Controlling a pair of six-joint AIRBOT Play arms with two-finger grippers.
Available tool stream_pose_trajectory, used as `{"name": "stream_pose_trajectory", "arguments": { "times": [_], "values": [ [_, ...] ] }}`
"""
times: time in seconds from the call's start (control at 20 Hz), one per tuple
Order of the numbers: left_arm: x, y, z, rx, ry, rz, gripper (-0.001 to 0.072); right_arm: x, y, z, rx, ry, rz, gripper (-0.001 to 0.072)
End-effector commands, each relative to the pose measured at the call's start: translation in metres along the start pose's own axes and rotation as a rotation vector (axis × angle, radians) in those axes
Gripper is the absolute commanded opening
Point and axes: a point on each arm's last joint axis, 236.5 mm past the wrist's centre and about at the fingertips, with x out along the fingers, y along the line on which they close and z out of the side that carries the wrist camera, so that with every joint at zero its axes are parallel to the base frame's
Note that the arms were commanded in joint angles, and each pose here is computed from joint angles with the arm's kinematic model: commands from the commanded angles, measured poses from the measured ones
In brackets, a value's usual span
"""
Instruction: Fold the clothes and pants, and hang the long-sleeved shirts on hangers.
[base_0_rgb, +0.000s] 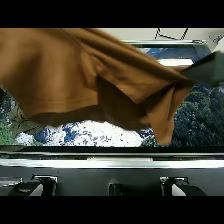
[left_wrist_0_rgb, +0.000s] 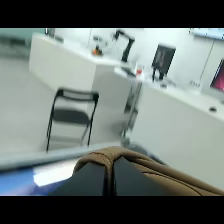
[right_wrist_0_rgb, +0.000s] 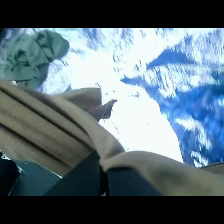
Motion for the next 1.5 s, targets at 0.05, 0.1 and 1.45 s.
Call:
{"name": "stream_pose_trajectory", "arguments": {
  "times": [0.05, 0.1, 1.45],
  "values": [
    [0.047, 0.087, -0.149, -0.19, 0.293, 0.121, 0.0024, 0.099, -0.098, -0.005, 0.253, 0.058, -0.043, 0.0039],
    [0.058, 0.113, -0.186, -0.241, 0.332, 0.171, 0.0024, 0.132, -0.115, 0.009, 0.287, 0.007, 0.016, 0.0039],
    [-0.026, 0.13, -0.575, -1.051, 1.203, 0.294, 0.0594, 0.137, -0.332, -0.234, 0.997, 0.52, -0.297, 0.0621]
  ]
}}
